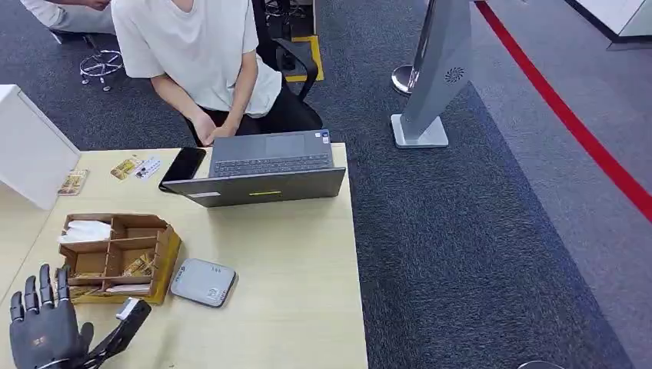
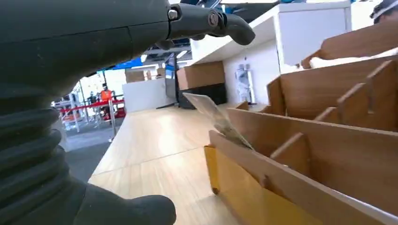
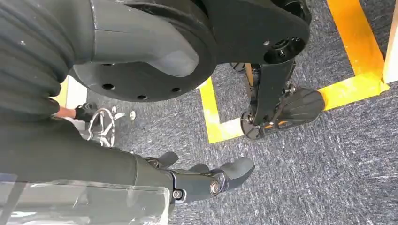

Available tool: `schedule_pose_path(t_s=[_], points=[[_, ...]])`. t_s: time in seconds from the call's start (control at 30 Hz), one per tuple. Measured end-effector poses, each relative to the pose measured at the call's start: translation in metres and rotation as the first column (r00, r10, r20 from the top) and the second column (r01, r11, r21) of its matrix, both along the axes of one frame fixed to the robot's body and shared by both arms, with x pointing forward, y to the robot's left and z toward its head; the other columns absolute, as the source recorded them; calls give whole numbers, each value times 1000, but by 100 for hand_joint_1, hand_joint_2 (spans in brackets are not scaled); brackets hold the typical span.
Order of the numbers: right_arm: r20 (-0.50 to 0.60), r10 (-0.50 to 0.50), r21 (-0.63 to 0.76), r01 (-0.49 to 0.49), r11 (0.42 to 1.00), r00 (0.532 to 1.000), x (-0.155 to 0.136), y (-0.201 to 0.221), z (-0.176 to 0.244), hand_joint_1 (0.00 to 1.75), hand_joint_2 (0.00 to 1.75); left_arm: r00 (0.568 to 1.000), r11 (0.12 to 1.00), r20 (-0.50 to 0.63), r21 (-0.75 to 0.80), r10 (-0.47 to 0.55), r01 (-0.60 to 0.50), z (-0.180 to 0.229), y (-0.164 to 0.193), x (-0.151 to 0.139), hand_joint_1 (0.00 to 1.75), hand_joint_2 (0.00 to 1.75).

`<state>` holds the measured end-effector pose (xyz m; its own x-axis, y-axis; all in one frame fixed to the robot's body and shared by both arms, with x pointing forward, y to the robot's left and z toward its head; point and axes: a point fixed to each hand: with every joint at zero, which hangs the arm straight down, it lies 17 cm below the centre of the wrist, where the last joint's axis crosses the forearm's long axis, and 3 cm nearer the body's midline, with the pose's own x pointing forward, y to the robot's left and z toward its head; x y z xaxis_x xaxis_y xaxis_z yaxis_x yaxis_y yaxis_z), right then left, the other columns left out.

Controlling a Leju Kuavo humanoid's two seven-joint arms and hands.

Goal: Pass the card to the sensor for recognition and then transmit it.

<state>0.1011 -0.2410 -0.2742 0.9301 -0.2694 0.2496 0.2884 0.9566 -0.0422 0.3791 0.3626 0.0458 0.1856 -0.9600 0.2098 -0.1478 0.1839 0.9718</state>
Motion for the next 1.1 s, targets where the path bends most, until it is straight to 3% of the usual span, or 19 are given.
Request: schedule_pose_path(t_s=[0.73, 1.1], points=[[0, 17, -4, -17, 1000, 1000, 0, 0, 0, 0, 175, 1000, 1000, -9, 15, 22, -21, -2, 16, 2, 0, 175], [-1, 50, -12, -50, 999, 999, 1, 0, 0, 0, 175, 999, 999, 40, 53, 2, -4, 16, 16, 37, 0, 175]])
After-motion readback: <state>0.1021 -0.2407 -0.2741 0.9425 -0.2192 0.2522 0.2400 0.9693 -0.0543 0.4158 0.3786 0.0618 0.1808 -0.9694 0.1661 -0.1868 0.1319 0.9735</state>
